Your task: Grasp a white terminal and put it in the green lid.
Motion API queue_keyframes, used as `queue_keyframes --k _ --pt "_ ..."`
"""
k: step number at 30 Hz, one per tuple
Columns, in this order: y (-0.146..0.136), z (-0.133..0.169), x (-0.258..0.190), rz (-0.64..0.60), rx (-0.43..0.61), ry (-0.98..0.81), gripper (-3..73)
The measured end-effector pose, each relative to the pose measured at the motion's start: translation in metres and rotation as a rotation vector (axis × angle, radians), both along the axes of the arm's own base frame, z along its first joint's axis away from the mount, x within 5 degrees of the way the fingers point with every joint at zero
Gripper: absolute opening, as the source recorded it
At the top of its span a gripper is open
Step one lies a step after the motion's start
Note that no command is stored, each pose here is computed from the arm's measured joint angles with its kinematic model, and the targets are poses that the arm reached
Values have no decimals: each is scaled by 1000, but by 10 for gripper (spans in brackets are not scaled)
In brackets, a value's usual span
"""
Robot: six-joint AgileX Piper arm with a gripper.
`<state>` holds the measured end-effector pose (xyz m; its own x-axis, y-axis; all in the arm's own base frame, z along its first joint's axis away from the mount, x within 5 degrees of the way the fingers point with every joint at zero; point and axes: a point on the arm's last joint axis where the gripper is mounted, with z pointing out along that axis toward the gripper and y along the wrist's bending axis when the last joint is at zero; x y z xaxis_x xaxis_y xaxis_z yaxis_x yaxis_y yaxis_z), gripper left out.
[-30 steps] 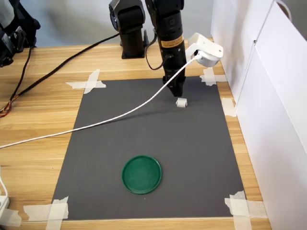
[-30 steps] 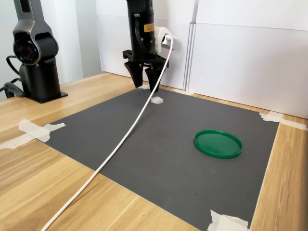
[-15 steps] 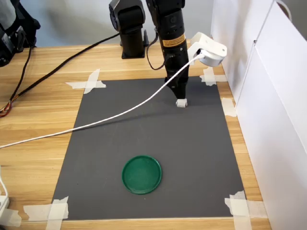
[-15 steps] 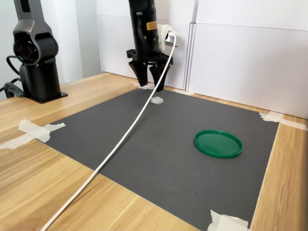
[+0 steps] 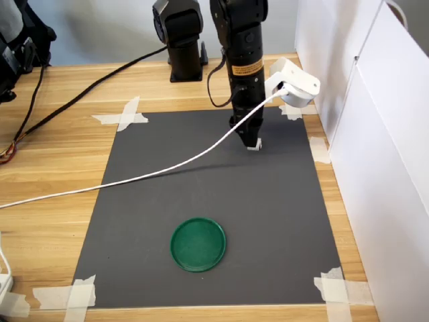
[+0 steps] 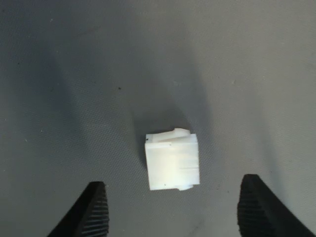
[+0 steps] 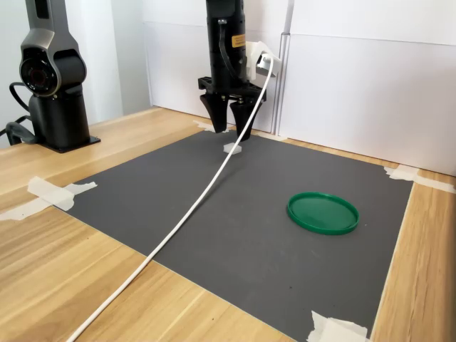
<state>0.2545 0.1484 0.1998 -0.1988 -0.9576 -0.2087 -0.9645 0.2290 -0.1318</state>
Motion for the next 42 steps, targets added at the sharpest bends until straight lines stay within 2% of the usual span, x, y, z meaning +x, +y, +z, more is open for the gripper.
queue_keyframes --k 10,28,32,37,42 --pt "3 -16 5 -2 -16 26 630" --pt "4 -27 8 -9 -26 48 502" --pt "5 -27 9 -18 -22 44 438" --pt "5 -26 9 -31 -19 44 278" --pt "4 -17 7 -31 -5 18 273"
